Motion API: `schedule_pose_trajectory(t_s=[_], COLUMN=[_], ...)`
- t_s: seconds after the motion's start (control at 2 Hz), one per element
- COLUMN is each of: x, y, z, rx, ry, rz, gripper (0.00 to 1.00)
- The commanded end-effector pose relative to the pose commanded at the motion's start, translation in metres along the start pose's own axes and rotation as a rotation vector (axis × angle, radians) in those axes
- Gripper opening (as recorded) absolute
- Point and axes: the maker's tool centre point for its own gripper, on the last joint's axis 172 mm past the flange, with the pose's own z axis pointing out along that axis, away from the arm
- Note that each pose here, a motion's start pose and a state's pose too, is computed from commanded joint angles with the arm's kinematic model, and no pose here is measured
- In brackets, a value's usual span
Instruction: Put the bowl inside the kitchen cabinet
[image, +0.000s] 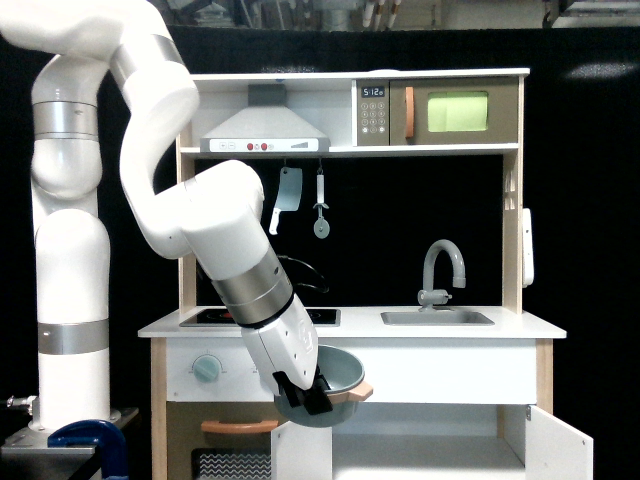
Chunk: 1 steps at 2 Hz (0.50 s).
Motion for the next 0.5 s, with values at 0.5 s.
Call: schedule_pose_trajectory(t_s=[0.5], x=[0.0182], y=[0.0055], z=[0.0418], rx=[0.0], ry=[0.0], rz=[0.0], gripper=[0.0])
